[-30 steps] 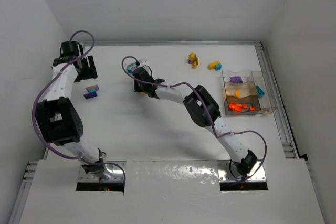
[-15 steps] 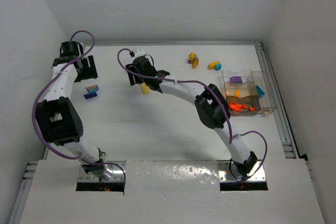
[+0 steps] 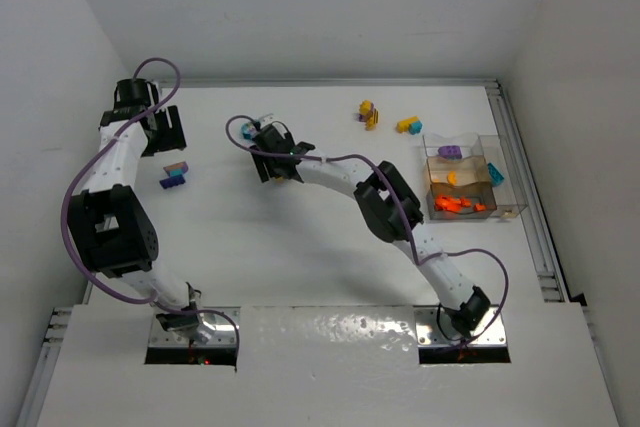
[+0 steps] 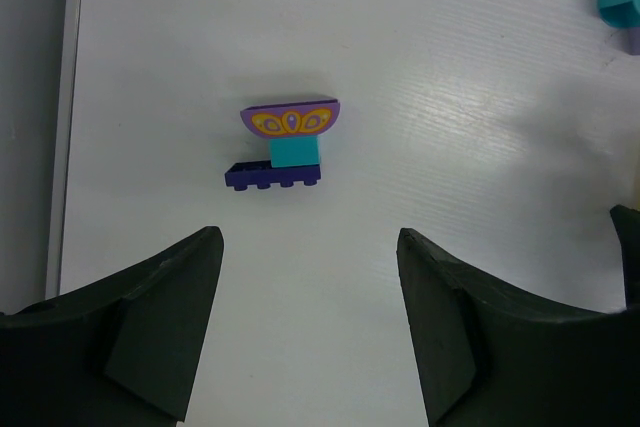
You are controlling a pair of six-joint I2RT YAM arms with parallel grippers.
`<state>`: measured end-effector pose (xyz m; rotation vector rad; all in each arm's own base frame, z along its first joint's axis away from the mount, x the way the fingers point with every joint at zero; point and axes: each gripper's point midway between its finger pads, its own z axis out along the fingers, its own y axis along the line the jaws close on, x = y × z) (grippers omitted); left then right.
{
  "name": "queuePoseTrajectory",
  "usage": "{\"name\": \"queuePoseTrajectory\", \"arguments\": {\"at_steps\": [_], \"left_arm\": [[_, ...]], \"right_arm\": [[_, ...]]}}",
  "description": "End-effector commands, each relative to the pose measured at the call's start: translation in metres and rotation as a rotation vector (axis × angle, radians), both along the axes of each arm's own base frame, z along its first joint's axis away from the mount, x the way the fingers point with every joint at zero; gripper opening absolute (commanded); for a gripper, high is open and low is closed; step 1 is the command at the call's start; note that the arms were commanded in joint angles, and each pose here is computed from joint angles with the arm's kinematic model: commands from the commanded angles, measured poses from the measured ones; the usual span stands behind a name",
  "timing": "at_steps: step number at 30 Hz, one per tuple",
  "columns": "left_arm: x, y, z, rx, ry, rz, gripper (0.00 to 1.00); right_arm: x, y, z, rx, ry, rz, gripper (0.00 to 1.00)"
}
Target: Sort the legos into containers by color
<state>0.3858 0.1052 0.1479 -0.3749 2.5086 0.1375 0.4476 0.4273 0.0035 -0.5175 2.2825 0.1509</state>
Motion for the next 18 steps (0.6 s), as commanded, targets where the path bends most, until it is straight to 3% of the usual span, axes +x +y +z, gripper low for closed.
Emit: {"name": "queuePoseTrajectory", "arguments": {"at_steps": [1, 2, 5, 6, 8, 10, 13, 14, 16, 17, 18], "left_arm": [[0.005, 0.002, 0.026, 0.004, -0.086, 0.009, 0.68], [0.005, 0.002, 0.027, 0.006, -0.088, 0.008, 0.68], [0.005, 0.003, 0.028, 0.010, -0.089, 0.011, 0.68], [0.004, 0.003, 0.028, 0.012, -0.087, 0.011, 0.68], [0.004, 0.003, 0.027, 0.010, -0.086, 0.012, 0.68], [0.004, 0.003, 0.027, 0.010, -0.086, 0.012, 0.68], [0.005, 0.002, 0.027, 0.006, -0.088, 0.010, 0.68], [0.007, 0.001, 0.028, 0.003, -0.094, 0.007, 0.68], [0.009, 0.002, 0.032, 0.006, -0.106, 0.009, 0.68], [0.011, 0.003, 0.036, 0.008, -0.117, 0.008, 0.68], [0.012, 0.003, 0.037, 0.009, -0.121, 0.007, 0.68]], "right_arm": [[0.002, 0.003, -0.005, 0.010, 0.013, -0.005, 0.68], [0.001, 0.002, -0.011, -0.002, 0.025, -0.004, 0.66], [-0.002, -0.005, -0.026, -0.045, 0.053, -0.015, 0.41], [-0.002, -0.008, -0.027, -0.059, 0.048, -0.028, 0.19], [0.001, -0.016, -0.018, -0.080, 0.022, -0.056, 0.00], [0.005, -0.017, -0.001, -0.074, -0.019, -0.049, 0.00], [0.019, -0.012, 0.077, -0.016, -0.154, -0.021, 0.00], [0.025, -0.017, 0.134, 0.042, -0.225, -0.022, 0.00], [0.025, -0.038, 0.171, 0.068, -0.266, 0.006, 0.00], [0.032, -0.073, 0.223, 0.127, -0.316, -0.036, 0.00], [0.029, -0.103, 0.212, 0.111, -0.270, -0.068, 0.00]]}}
